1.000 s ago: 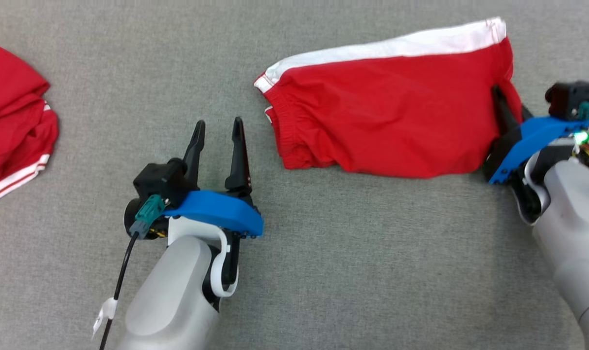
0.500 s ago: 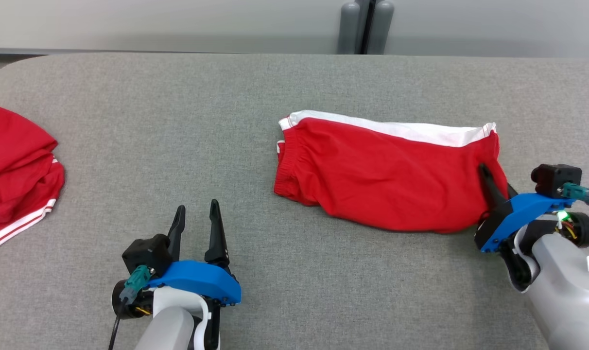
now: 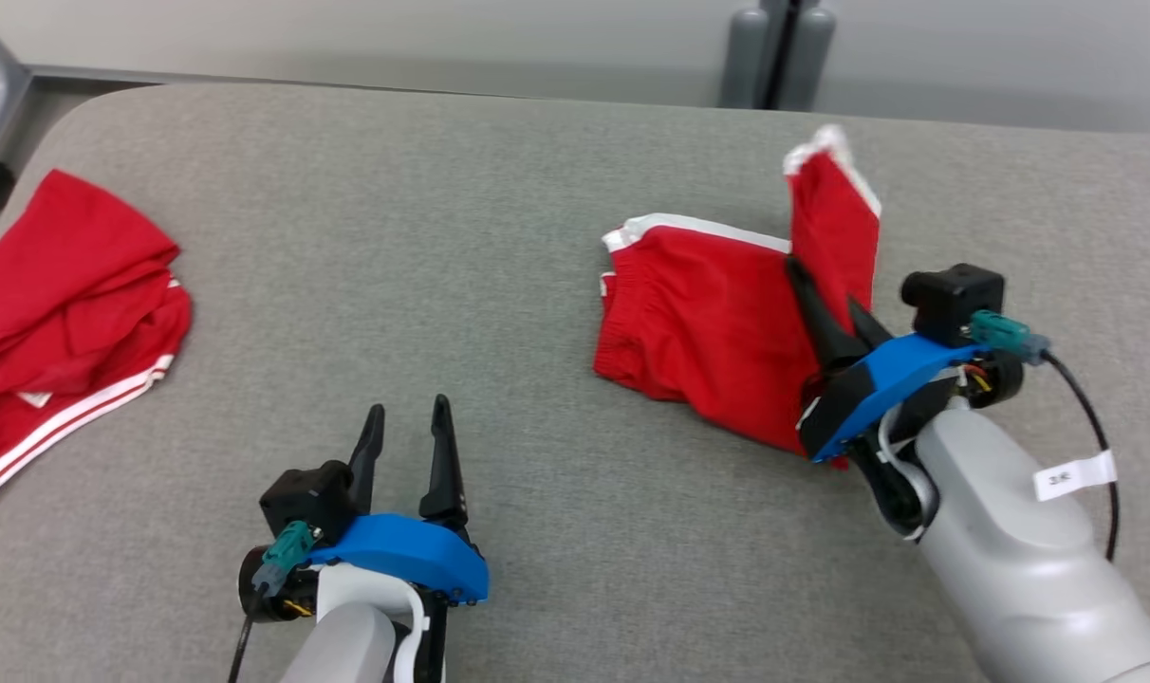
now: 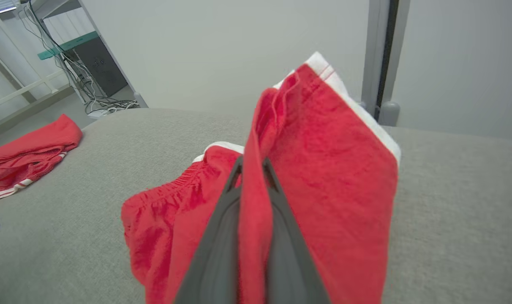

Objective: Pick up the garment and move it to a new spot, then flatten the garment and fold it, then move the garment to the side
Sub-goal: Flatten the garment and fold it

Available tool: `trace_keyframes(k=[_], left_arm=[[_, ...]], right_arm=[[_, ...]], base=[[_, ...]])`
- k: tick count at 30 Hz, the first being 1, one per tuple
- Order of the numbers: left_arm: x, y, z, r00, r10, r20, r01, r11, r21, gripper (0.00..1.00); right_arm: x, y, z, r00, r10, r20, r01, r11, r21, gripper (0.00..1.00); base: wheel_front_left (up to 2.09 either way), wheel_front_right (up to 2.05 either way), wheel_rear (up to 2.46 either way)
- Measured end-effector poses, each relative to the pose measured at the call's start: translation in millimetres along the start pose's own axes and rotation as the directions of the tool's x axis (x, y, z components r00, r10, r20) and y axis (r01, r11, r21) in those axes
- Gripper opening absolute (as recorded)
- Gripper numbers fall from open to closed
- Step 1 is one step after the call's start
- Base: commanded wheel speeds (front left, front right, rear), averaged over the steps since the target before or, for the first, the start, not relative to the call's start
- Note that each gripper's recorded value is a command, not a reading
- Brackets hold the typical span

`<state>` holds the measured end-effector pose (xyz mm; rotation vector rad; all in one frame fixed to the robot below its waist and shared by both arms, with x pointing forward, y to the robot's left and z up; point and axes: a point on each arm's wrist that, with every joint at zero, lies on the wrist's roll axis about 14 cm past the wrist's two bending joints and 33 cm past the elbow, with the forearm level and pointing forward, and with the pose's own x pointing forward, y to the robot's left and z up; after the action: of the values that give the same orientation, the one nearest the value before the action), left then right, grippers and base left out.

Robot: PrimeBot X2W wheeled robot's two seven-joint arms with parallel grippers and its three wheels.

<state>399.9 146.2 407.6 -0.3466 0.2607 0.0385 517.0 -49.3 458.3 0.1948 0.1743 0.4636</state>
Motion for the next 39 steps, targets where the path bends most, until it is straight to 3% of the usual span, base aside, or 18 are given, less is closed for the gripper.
trace_keyframes(k=[12,13,14,19,22,29,35,39], left_arm=[[-21.2,24.9,9.0,0.997,0.071,0.028,-0.072,0.997,0.004,1.0],[-21.9,26.7,8.8,0.997,0.077,0.027,-0.077,0.997,0.004,1.0],[-22.3,28.1,8.7,0.996,0.082,0.027,-0.082,0.997,0.003,1.0],[-18.9,27.4,9.7,0.996,0.087,0.03,-0.087,0.996,0.01,1.0],[-14.0,19.5,8.5,0.998,0.062,0.028,-0.063,0.998,0.032,1.0],[0.7,2.7,19.4,0.997,0.026,0.067,-0.032,0.995,0.094,1.0],[7.1,-9.5,25.5,0.996,-0.006,0.089,-0.006,0.991,0.134,1.0],[6.1,-11.4,25.0,0.996,-0.011,0.092,-0.004,0.987,0.162,1.0]], right_arm=[[38.4,85.3,-31.0,0.979,0.185,-0.08,-0.183,0.982,0.037,0.0],[40.4,89.0,-32.2,0.978,0.19,-0.083,-0.187,0.982,0.043,0.09],[41.7,93.3,-31.9,0.977,0.199,-0.081,-0.196,0.98,0.042,1.0],[40.9,108.3,-13.8,0.974,0.228,-0.017,-0.226,0.972,0.066,1.0],[33.7,99.8,-4.3,0.979,0.204,0.025,-0.206,0.975,0.079,1.0],[-1.8,3.1,11.1,0.995,-0.046,0.086,0.044,0.999,0.024,1.0],[-48.3,-57.9,23.1,0.962,-0.236,0.14,0.241,0.97,-0.015,1.0],[-77.3,-74.2,17.3,0.941,-0.308,0.139,0.316,0.948,-0.04,1.0]], base=[[0.0,0.0,0.0],[0.0,0.0,0.0],[0.0,0.0,0.0],[0.0,0.0,0.0],[0.0,0.0,0.0],[0.0,0.0,0.0],[0.0,0.0,0.0],[0.0,0.0,0.0]])
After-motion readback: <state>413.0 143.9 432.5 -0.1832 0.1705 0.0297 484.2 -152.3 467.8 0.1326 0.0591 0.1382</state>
